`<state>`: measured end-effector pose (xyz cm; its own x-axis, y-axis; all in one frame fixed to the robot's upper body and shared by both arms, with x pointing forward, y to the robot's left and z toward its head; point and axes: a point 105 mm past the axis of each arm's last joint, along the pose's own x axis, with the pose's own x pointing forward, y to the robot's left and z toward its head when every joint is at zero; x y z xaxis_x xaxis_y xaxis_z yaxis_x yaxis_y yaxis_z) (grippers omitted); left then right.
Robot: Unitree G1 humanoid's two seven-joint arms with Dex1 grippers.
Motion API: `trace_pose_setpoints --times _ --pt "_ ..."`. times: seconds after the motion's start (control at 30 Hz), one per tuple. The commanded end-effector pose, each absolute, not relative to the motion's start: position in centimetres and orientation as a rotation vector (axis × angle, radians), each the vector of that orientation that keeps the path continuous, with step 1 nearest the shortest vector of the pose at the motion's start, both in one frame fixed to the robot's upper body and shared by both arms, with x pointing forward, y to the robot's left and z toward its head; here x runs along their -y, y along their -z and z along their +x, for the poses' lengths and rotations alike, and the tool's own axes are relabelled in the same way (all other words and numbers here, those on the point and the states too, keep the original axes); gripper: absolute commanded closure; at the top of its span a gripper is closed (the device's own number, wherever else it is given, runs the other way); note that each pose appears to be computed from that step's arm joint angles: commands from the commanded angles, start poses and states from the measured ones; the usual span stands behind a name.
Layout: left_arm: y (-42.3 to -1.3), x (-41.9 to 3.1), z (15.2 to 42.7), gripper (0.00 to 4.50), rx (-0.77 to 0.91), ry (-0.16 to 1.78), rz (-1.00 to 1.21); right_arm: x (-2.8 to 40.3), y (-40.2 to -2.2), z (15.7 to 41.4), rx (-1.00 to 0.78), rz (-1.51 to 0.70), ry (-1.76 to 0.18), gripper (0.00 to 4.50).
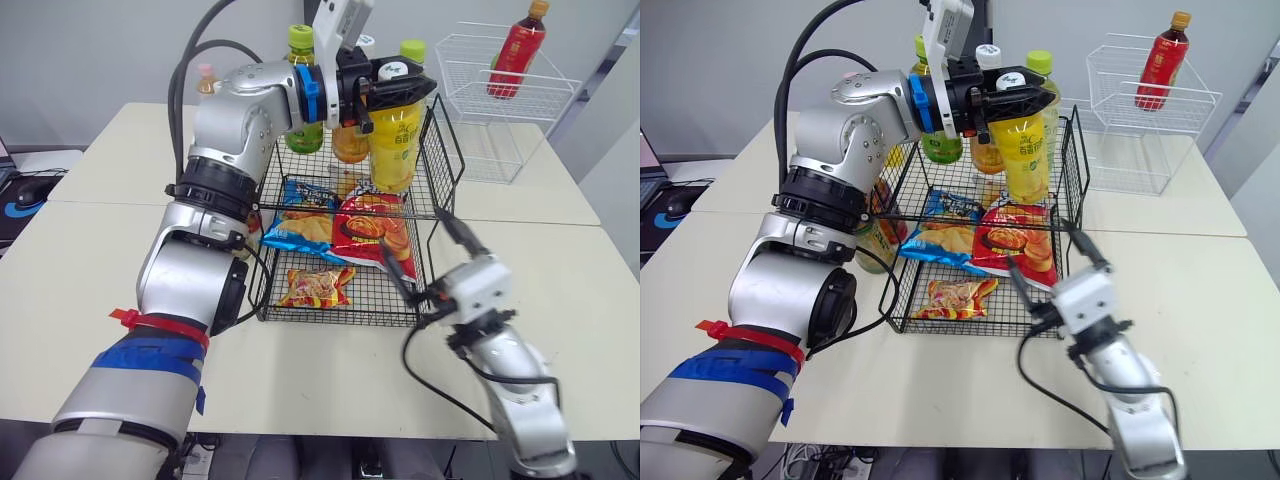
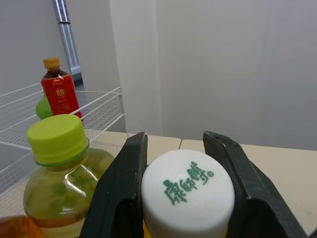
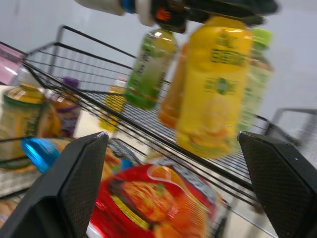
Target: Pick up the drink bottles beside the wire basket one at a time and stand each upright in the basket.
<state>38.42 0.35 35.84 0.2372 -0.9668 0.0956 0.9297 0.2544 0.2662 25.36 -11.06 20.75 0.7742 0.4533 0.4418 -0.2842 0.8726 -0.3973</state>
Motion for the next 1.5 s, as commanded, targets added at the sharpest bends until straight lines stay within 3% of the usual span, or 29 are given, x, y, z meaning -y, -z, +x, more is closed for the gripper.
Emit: trace_pose_setpoints --times 0.03,0.1,0.17,0.4,0.43,0.67,0.83,1.07,1.3,1.5 --pt "-38.7 0.3 37.2 3.11 0.384 1.333 0.194 11.7 -22.9 24.0 0.659 -0.306 -0.398 0.00" --pt "-38.6 0.4 37.2 3.11 0.381 1.337 0.190 11.7 -22.8 24.0 0.658 -0.310 -0.402 0.00" --pt "-38.6 0.5 37.1 2.32 0.381 1.353 0.176 11.4 -23.0 24.1 0.660 -0.312 -0.409 0.00" --pt "-39.5 -0.2 36.9 0.19 0.409 1.344 0.160 10.5 -23.6 24.4 0.668 -0.309 -0.436 0.00" --pt "-39.6 -0.4 36.8 0.07 0.416 1.345 0.160 10.4 -23.6 24.4 0.669 -0.308 -0.440 0.00" --pt "-41.5 -3.6 35.0 0.07 0.480 1.345 0.112 9.4 -24.6 24.8 0.682 -0.299 -0.515 0.00" --pt "-41.0 -7.4 34.0 0.07 0.478 1.244 0.091 8.3 -25.1 25.0 0.672 -0.274 -0.640 0.00" --pt "-38.4 -14.0 32.6 0.07 0.429 0.964 0.048 6.4 -25.4 25.6 0.651 -0.262 -0.866 0.00" --pt "-35.2 -21.5 29.0 0.07 0.351 0.617 0.092 5.5 -23.9 26.7 0.565 -0.257 -1.089 0.00" --pt "-28.5 -26.0 24.9 0.07 0.130 0.439 0.143 4.4 -22.7 26.9 0.547 -0.267 -1.240 0.00"
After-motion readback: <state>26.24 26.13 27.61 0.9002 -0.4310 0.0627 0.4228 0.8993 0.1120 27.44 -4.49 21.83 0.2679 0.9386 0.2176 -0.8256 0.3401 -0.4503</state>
